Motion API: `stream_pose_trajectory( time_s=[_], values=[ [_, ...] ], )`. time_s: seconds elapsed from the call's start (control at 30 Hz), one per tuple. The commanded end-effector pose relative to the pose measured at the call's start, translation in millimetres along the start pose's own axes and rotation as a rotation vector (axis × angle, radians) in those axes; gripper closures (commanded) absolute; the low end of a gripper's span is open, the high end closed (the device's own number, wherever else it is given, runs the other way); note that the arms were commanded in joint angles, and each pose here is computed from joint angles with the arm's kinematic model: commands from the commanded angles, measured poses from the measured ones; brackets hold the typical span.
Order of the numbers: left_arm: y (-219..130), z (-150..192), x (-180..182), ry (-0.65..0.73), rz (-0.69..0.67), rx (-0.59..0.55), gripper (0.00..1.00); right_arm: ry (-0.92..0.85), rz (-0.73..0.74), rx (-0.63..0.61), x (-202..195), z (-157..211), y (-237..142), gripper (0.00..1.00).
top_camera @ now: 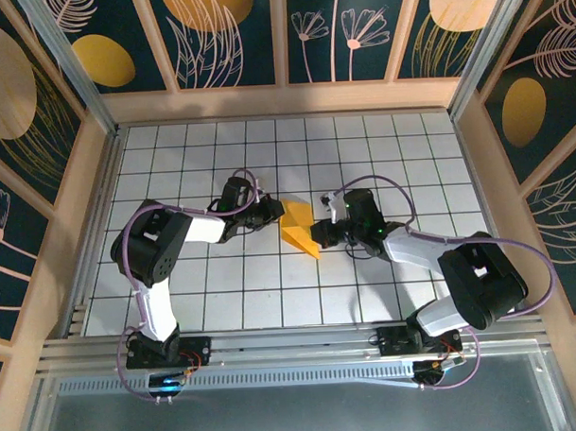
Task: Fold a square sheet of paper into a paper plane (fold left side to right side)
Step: Fourth fold the wing at the center of the table.
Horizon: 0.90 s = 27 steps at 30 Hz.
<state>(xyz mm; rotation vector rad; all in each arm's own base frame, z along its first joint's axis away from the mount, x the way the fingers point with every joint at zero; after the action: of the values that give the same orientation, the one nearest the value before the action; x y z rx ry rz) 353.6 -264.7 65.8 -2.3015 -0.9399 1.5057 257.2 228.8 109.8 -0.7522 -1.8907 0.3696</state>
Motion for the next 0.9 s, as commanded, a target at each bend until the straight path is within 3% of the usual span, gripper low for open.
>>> stream_pose_trajectory(
  time_s=[0.0, 0.17, 0.27, 0.5, 0.87],
  values=[
    [-3, -3, 4, 0.024, -0.037, -0.002, 0.98, 0.010, 0.024, -0.037, -5, -7, -8, 0.87],
    [-13, -2, -1, 0.006, -0.035, -0.022, 1.00, 0.013, 0.124, -0.079, -5, -20, -20, 0.61],
    [-19, 2, -2, -0.018, -0.043, -0.021, 1.00, 0.006, 0.209, -0.118, 3, -31, -34, 0.54],
    [-33, 5, -7, -0.060, -0.048, -0.051, 1.00, -0.047, 0.475, -0.118, 29, -19, -39, 0.53],
    [-35, 13, -14, -0.064, -0.055, -0.040, 1.00, -0.147, 0.737, -0.027, 41, 47, 25, 0.54]
  ],
)
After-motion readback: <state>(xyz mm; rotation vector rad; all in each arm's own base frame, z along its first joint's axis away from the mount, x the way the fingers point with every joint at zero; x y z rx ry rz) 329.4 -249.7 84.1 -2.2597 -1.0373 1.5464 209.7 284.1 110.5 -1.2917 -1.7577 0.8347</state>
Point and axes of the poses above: each hand's point on the last joint's axis, 136 mm out from that joint toward the fingers, its own y axis out along the fingers, its own x axis along the line the jaws close on, z = x × y, the point moved 4 cm from there along -y, back along the fingers, and after that the axes turned 15 degrees about y, right-handed, at the moved point
